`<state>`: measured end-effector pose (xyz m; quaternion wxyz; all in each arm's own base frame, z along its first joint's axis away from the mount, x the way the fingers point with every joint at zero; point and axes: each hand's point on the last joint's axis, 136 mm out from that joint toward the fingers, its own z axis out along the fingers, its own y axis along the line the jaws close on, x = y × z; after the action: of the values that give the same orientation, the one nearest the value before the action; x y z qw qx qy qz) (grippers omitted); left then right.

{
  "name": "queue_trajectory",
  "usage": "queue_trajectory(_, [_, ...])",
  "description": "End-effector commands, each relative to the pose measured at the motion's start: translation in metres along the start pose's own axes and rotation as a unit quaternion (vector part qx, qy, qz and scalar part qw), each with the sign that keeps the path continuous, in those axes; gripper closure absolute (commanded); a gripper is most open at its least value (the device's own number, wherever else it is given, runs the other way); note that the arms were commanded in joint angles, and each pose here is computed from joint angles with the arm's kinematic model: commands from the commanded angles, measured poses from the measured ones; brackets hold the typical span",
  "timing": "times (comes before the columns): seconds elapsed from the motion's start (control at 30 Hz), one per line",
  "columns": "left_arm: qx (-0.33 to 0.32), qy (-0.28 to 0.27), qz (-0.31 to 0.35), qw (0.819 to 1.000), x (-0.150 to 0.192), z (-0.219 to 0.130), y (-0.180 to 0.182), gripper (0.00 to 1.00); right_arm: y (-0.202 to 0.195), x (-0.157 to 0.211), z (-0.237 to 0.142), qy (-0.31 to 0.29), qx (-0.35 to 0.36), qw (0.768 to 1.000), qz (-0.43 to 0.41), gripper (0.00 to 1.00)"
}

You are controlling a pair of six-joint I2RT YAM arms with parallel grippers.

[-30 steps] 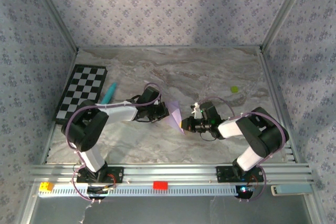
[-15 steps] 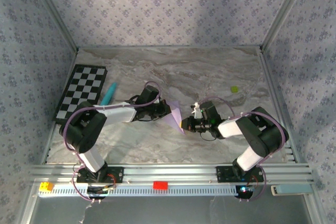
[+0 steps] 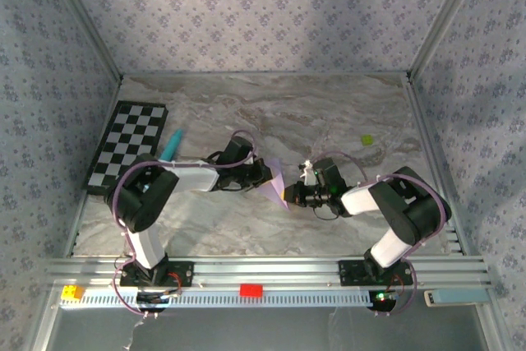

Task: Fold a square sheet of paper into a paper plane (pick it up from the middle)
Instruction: Fourth fold the wing at the center of the table.

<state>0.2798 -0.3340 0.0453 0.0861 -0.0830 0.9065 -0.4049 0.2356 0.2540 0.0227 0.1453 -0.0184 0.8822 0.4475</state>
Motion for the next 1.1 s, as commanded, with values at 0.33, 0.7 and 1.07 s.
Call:
queue_trajectory(0.33, [0.032,-0.003,0.003,0.999,-0.006,0.007,-0.019,0.93,-0.038,0.02,0.004,0.027,0.069,0.996,0.039,1.0])
queue_trajectory(0.7, [0.025,-0.003,0.004,1.0,-0.007,0.014,-0.017,0.93,-0.039,0.019,0.004,0.029,0.07,0.996,0.042,1.0])
queue_trajectory(1.07, [0.006,-0.008,-0.01,1.0,-0.01,0.023,-0.002,0.93,-0.041,0.021,0.006,0.034,0.071,0.996,0.049,1.0])
